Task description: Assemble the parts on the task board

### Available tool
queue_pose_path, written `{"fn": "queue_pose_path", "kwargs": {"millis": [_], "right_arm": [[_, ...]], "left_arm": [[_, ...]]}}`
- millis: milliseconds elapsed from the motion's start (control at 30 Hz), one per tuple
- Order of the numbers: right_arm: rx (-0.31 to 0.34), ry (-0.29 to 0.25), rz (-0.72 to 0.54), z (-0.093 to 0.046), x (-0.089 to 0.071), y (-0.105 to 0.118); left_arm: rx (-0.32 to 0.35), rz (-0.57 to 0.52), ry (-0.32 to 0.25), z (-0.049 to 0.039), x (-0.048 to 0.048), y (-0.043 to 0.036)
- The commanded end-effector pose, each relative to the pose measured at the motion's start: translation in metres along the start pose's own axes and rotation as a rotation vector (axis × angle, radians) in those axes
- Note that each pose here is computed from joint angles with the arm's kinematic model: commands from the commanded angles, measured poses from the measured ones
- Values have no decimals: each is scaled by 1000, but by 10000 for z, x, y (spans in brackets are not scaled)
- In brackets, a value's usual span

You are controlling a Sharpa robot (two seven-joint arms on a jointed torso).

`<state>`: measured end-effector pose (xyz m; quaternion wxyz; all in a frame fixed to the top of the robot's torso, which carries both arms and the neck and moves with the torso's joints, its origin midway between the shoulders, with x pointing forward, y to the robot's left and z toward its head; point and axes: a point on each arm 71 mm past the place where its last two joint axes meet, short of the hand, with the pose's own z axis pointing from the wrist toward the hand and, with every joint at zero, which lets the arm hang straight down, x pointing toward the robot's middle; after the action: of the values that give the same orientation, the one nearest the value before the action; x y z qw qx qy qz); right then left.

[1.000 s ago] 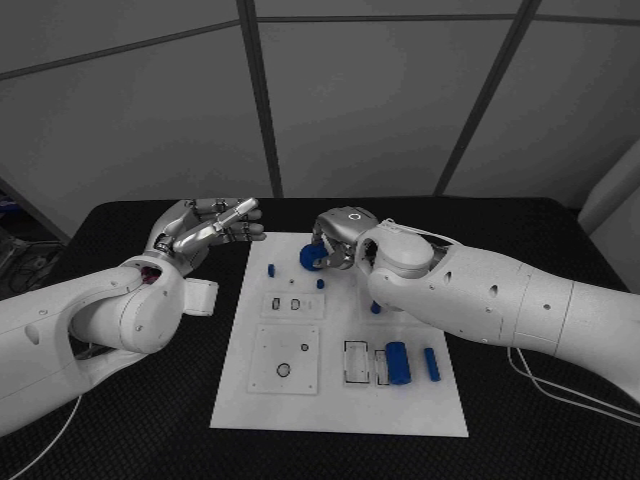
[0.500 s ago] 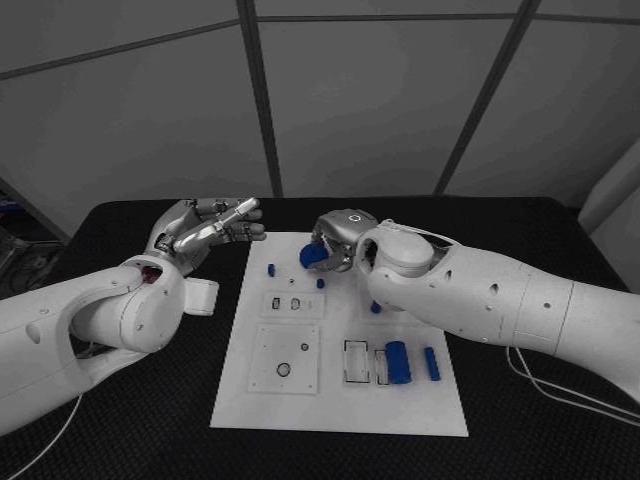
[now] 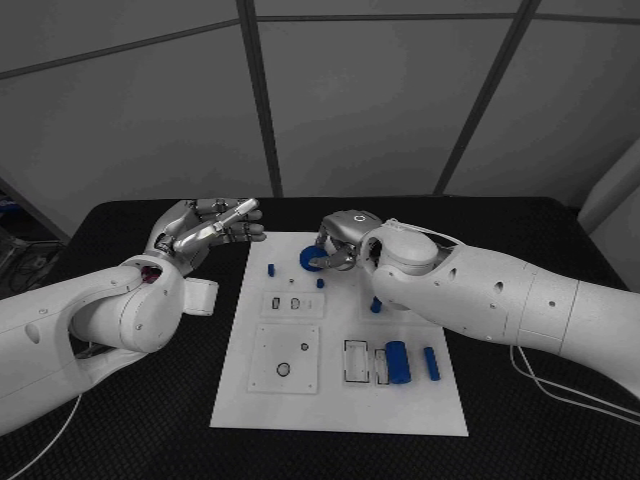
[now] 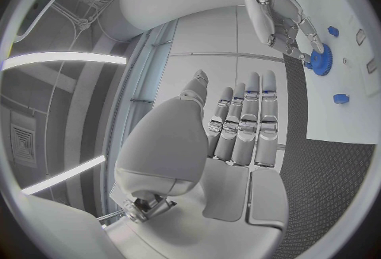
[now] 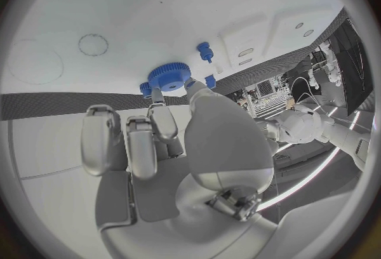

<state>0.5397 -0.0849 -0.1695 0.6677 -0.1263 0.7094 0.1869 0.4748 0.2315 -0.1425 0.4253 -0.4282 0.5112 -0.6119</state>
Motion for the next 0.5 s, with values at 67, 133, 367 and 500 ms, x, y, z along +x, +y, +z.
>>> {"fn": "queue_pose_path", "kwargs": {"millis": [67,133,367,500], "right_arm": [[11,8,7,-18,-8,-28],[13,5,8,-30,-13,-45],[26,-39,28,-105,-62,-143],[17,-127,65,-196,-144,-227]], "left_arm": [[4,-2,10,3,8,-13],[3,-1,7,2,5,-12],[2,1,2,-1,-7,-13],[3,1,2,-3,-12,-15]]}}
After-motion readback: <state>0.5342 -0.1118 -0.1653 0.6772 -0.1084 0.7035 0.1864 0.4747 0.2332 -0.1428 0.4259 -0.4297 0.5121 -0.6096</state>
